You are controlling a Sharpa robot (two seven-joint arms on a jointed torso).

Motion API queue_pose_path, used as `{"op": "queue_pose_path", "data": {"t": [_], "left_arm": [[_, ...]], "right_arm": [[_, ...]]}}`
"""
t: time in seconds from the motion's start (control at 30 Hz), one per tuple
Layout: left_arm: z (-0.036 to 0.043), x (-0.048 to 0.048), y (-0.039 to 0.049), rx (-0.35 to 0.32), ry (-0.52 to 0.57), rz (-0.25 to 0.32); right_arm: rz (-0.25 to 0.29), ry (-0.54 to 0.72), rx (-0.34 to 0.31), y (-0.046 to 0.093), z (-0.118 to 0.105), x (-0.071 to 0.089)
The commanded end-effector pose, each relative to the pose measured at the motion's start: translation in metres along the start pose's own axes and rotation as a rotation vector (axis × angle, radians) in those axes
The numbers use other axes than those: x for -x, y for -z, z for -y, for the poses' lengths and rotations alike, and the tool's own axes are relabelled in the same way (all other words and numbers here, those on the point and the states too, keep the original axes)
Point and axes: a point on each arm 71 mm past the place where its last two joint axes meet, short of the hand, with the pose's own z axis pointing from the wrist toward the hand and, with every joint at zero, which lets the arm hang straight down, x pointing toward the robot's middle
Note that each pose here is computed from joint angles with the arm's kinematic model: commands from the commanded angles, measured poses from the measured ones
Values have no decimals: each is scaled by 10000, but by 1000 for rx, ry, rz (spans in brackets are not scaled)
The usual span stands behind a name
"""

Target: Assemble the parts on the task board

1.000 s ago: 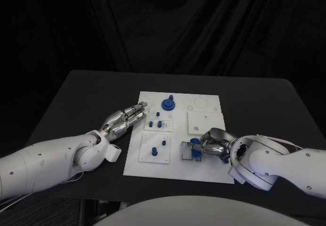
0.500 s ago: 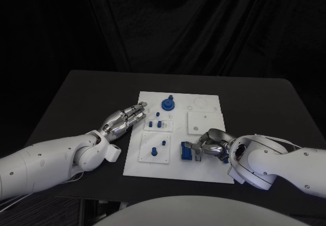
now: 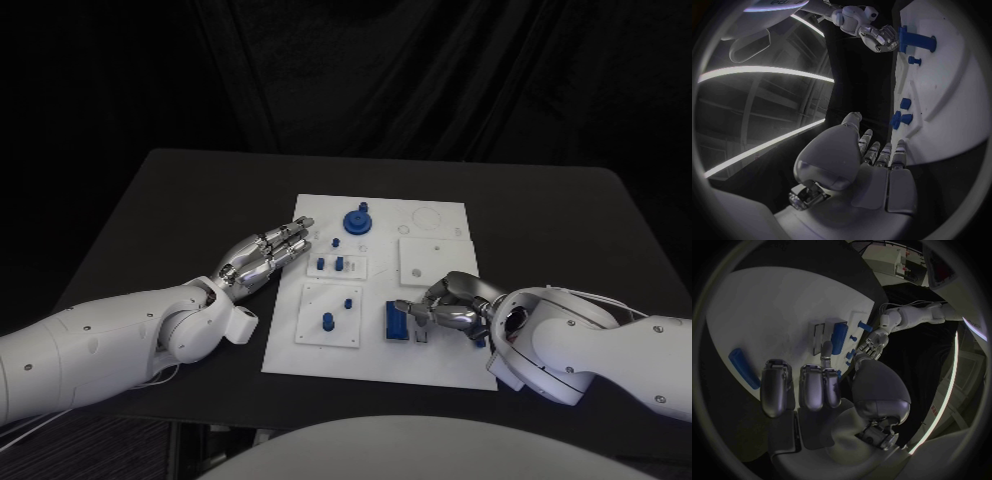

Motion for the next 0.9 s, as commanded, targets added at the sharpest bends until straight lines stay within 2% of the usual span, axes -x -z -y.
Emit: {"op": "queue_pose_path", "data": {"t": [0.03, 0.17, 0.3, 0.43, 0.63, 0.73, 0.9], "left_arm": [[-12, -17, 13, -5, 11, -10], [-12, -10, 23, -5, 9, -6], [-10, -7, 31, -4, 7, -2], [-7, -19, 36, -3, 7, -2], [-13, -26, 22, -2, 6, -2], [-14, -28, 18, -2, 7, -4], [-16, -30, 12, -4, 8, -6]], "right_arm": [[39, -19, 55, 43, -20, 31], [59, -25, 62, 130, 9, 117], [84, -16, 47, 215, 28, 280], [102, 21, -1, 330, 69, 495], [103, 68, -70, 392, 177, 657], [93, 79, -96, 383, 232, 661], [75, 101, -126, 371, 322, 577]]}}
